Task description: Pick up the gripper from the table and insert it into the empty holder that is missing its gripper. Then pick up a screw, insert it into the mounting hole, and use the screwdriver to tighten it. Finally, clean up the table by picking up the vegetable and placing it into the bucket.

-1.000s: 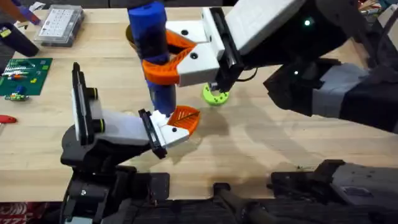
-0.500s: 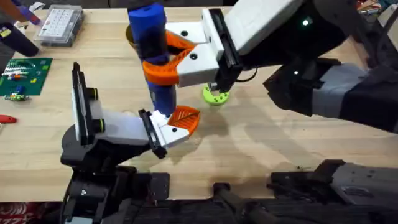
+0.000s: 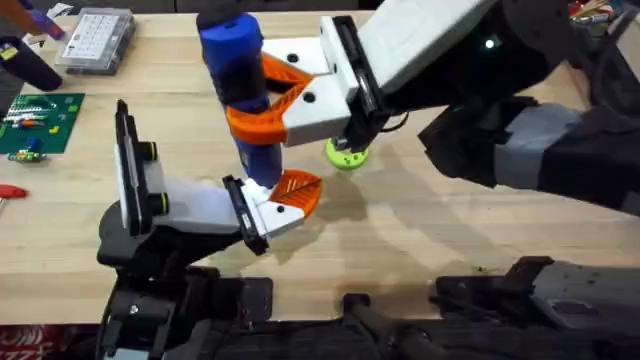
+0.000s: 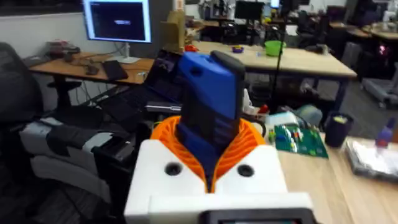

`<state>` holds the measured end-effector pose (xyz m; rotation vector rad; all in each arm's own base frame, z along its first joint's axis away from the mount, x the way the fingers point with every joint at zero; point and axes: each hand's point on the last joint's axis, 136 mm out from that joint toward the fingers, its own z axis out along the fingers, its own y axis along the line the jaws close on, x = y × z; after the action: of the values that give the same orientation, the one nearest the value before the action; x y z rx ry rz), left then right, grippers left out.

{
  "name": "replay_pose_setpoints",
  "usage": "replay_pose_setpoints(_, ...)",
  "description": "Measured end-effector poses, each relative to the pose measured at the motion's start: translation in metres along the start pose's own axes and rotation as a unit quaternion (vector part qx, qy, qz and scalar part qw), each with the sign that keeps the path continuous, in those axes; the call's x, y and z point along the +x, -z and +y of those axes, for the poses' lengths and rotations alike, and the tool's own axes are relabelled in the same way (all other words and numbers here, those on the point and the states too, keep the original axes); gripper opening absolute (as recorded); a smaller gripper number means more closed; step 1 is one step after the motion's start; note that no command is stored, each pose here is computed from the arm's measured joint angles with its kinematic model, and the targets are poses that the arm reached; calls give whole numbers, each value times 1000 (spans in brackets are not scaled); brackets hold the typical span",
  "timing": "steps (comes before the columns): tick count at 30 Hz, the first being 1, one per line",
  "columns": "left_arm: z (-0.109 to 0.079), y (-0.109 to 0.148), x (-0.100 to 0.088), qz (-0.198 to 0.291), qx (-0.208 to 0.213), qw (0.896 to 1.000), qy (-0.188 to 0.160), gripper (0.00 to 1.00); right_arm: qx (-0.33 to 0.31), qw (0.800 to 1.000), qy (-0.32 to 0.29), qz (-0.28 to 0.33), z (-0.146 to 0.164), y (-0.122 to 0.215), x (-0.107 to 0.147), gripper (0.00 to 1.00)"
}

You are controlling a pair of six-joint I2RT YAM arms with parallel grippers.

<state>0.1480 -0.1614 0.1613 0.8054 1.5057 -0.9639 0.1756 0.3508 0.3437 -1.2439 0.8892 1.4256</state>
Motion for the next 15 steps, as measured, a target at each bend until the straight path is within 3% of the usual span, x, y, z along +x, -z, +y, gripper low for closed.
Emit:
replay_pose_setpoints(4,0,0,0,0,0,1000,1,4,-5,1000,19,-11,-3,-2,-18,22)
replay_pose_setpoints(11,0,0,0,0,0,1000,1,4,-6,998,59,-17,-24,-4,-91,22)
replay_pose_setpoints(15,0,0,0,0,0,1000,1,4,-16,997,72,-8,-20,-4,-108,22)
